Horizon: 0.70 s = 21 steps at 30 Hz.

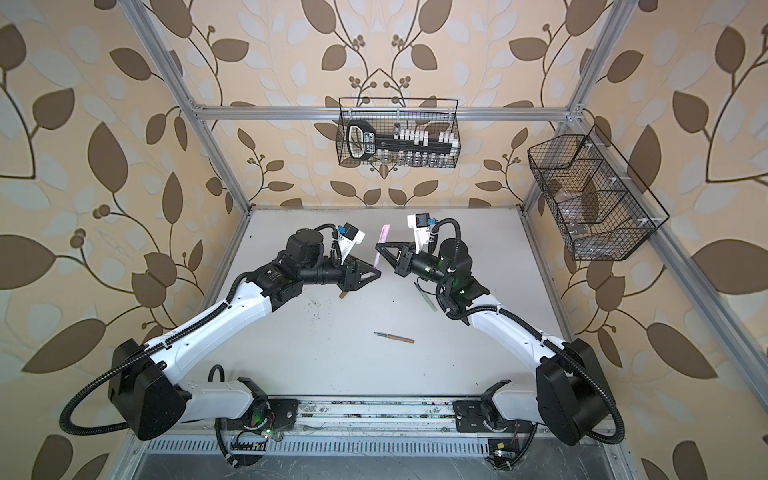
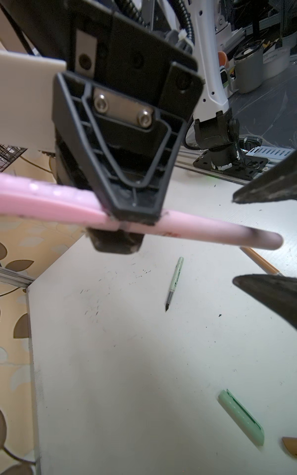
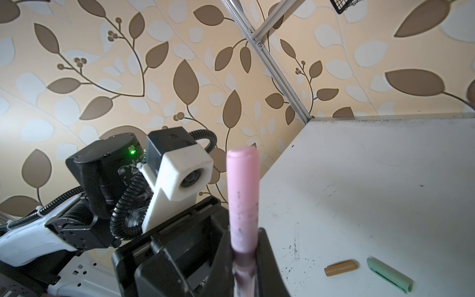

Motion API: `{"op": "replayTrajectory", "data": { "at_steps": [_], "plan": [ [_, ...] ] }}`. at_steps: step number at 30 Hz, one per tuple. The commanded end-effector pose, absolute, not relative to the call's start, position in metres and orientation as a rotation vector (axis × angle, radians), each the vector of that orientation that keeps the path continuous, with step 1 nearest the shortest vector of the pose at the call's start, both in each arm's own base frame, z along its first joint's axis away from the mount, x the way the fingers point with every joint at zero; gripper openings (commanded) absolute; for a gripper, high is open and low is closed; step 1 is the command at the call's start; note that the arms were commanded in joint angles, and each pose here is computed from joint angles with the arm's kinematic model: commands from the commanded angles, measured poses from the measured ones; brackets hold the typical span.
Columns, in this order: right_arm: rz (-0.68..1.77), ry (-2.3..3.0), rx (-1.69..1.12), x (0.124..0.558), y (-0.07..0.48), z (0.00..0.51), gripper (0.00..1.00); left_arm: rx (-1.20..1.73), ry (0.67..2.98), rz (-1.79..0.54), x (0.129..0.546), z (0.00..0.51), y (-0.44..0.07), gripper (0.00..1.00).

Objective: Insert the pens into the pen caps

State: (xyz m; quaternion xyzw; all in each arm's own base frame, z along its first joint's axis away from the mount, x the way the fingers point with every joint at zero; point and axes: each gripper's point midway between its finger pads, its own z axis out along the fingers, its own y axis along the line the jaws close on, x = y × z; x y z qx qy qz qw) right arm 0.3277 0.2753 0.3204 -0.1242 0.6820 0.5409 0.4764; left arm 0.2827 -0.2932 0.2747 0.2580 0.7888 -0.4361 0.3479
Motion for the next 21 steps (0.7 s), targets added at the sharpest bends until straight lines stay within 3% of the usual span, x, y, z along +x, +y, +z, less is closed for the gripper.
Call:
{"op": "replayTrajectory", "data": {
  "at_steps": [1,10,19,21],
  "plan": [
    [1.299,1.646,-0.308,0.3258,0.2734,0.3235,0.0,0.67,1.939,-1.142,0.2881,0.3089,-0.2939,0.59],
    [1.321,1.626,-0.308,0.3262,0.2777,0.3272,0.0,0.674,1.942,-1.167,0.2896,0.3081,-0.2978,0.58],
    [1.33,1.615,-0.299,0.3276,0.2796,0.3289,0.0,0.686,1.947,-1.165,0.2889,0.3073,-0.2982,0.31],
    [1.328,1.611,-0.298,0.3277,0.2788,0.3301,0.0,0.685,1.957,-1.155,0.2887,0.3054,-0.297,0.29]
  ]
}}
